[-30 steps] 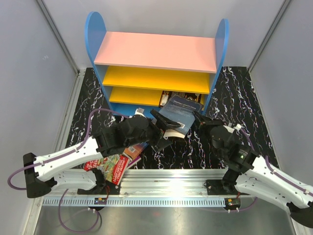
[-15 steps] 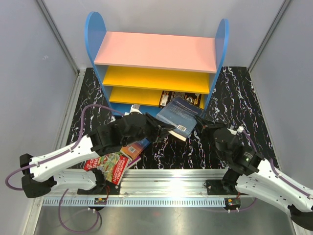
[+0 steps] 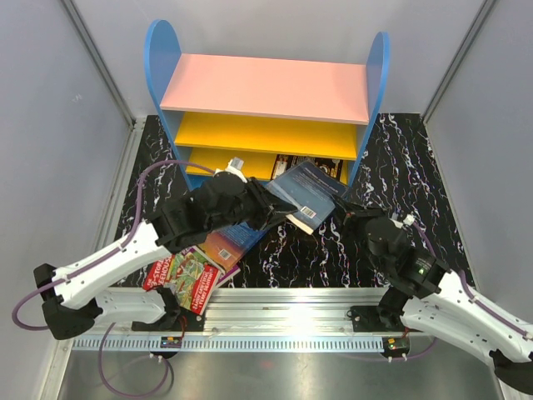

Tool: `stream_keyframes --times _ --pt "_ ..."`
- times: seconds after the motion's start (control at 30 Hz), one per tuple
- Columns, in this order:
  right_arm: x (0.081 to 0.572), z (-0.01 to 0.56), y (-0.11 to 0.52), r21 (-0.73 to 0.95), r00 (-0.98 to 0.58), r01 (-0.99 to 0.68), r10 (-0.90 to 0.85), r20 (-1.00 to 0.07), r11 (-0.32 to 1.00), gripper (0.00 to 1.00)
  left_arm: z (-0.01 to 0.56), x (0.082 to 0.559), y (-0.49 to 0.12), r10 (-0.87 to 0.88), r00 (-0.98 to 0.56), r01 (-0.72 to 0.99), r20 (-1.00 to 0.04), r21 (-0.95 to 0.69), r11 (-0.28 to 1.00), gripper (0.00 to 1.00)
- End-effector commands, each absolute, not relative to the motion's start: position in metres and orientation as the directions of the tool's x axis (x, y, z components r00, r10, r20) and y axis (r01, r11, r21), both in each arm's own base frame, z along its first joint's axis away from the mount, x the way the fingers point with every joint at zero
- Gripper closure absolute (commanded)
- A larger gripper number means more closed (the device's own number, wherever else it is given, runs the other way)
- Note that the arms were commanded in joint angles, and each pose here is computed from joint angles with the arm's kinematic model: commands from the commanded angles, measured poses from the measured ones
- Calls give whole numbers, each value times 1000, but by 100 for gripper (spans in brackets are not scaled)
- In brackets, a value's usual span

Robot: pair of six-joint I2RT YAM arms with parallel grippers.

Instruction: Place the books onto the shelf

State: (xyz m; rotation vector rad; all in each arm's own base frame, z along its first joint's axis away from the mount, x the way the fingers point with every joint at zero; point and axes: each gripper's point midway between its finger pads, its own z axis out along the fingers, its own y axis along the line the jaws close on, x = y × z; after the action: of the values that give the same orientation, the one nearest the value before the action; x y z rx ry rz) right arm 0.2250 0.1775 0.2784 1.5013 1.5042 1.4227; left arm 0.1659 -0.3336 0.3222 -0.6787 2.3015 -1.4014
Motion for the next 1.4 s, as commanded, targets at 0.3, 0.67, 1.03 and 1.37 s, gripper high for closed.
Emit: stream_keyframes --times 0.3,0.67,1.03,1.37 --pt "197 383 196 907 -471 93 785 403 -410 91 314 142 -360 -160 -956 184 -245 -929 322 100" --pt "182 392 210 949 -571 37 772 277 -313 25 330 139 -330 -158 -944 230 -291 -920 318 100" --pt "143 361 186 992 -632 37 767 116 -119 0 300 99 -297 -7 -964 248 -264 -913 325 100" --pt "104 316 104 959 -565 92 807 -171 267 0 315 69 -285 100 -941 338 -323 -915 221 100"
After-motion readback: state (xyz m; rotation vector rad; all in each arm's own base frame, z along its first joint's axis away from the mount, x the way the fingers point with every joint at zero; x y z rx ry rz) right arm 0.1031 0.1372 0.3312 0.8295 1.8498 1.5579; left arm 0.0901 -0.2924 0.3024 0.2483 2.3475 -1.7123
